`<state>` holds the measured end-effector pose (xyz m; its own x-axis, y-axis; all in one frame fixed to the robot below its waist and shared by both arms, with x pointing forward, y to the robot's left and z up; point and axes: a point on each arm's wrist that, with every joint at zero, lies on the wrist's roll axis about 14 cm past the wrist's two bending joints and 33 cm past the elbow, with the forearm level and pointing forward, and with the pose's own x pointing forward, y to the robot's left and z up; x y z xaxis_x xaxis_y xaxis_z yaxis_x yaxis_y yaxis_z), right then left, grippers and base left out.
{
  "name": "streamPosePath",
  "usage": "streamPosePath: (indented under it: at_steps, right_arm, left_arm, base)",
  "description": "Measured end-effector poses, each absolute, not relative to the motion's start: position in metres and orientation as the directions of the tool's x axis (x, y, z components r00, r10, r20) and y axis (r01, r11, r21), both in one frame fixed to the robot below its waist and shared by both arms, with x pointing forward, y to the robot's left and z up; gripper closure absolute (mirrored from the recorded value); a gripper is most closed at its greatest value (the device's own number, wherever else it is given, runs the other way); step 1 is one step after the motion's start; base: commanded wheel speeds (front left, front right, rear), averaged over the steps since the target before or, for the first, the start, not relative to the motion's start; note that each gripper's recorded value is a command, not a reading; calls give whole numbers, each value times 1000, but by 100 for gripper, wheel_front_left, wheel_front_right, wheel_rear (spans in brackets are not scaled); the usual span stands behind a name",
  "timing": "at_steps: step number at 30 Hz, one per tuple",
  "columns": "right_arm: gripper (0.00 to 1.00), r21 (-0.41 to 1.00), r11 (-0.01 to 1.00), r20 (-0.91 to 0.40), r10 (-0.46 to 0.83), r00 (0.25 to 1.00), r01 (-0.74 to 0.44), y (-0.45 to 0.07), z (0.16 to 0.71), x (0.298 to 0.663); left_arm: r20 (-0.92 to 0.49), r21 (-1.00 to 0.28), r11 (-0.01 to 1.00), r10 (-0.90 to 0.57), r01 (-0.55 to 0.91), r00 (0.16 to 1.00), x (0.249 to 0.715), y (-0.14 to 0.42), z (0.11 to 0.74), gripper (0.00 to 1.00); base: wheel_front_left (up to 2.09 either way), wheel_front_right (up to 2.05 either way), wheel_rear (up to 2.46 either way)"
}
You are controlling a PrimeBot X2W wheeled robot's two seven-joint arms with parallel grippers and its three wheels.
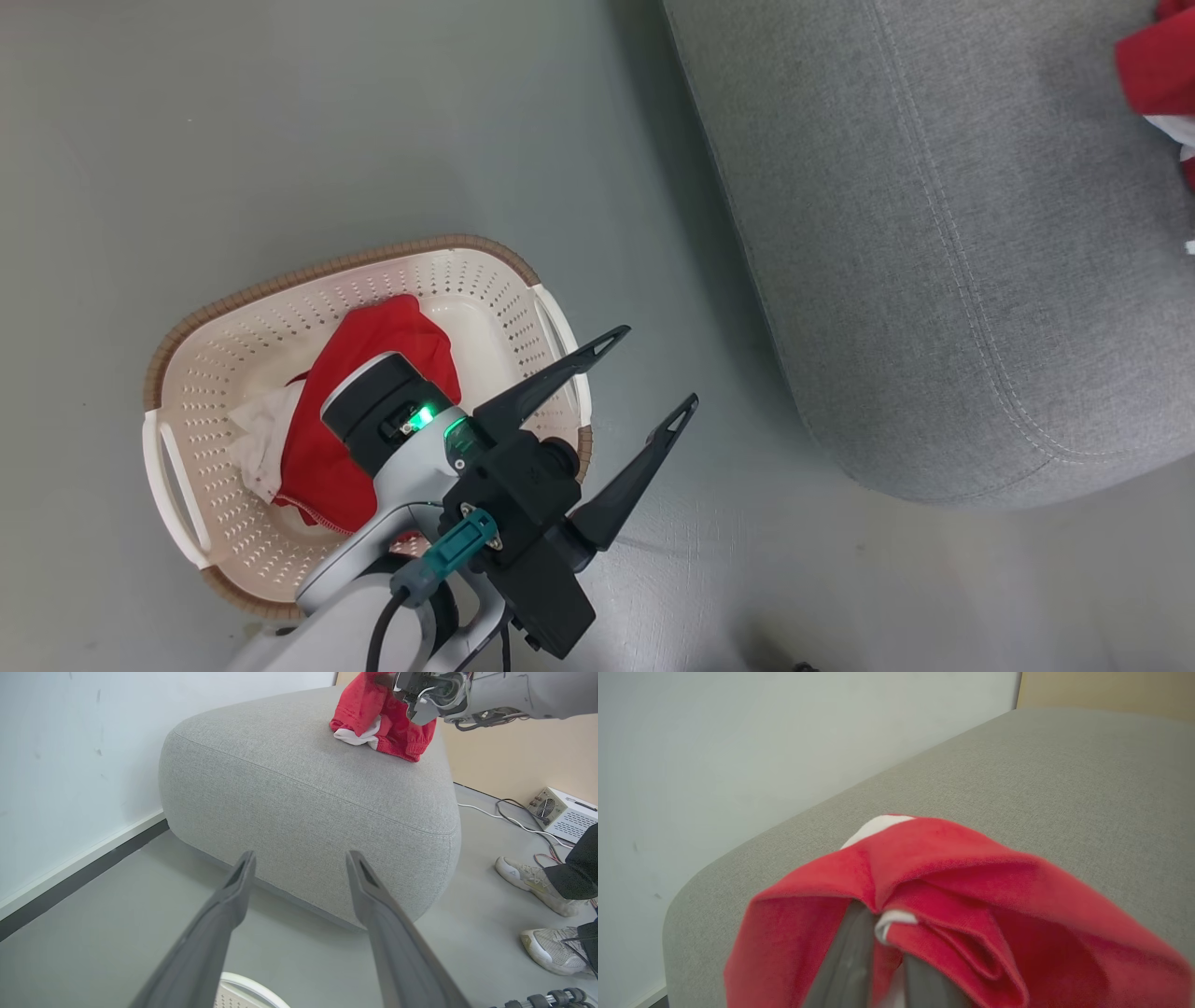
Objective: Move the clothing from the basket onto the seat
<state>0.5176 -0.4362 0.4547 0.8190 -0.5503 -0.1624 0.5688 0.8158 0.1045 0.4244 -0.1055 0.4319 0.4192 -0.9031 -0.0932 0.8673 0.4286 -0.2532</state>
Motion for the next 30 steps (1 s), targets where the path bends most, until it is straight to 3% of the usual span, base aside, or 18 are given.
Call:
streamPosePath:
  at_steps: [1,2,3,19,30]
  right_arm:
    - [64,108,817,-171,-546,820,567,-434,451,518]
    - [20,108,820,-179,-540,822,562,-431,448,518]
    - [0,108,820,-186,-538,822,562,-430,445,518]
    - [0,49,894,-274,-416,867,445,-392,426,495]
    - [0,60,933,-246,-331,911,356,-362,442,481]
  left_arm:
    - [-96,-254,431,-902,866,421,425,-105,431,0]
    - [-96,-255,431,-902,866,420,425,-105,430,0]
    - [-98,-255,431,-902,865,421,425,-105,429,0]
    - [-61,-227,454,-890,862,453,424,-107,449,0]
    - [-55,-194,597,-799,778,599,436,-76,467,0]
  base:
    - [0,0,0]
    - [0,0,0]
    - [0,0,0]
    - [0,0,0]
    - [0,0,0]
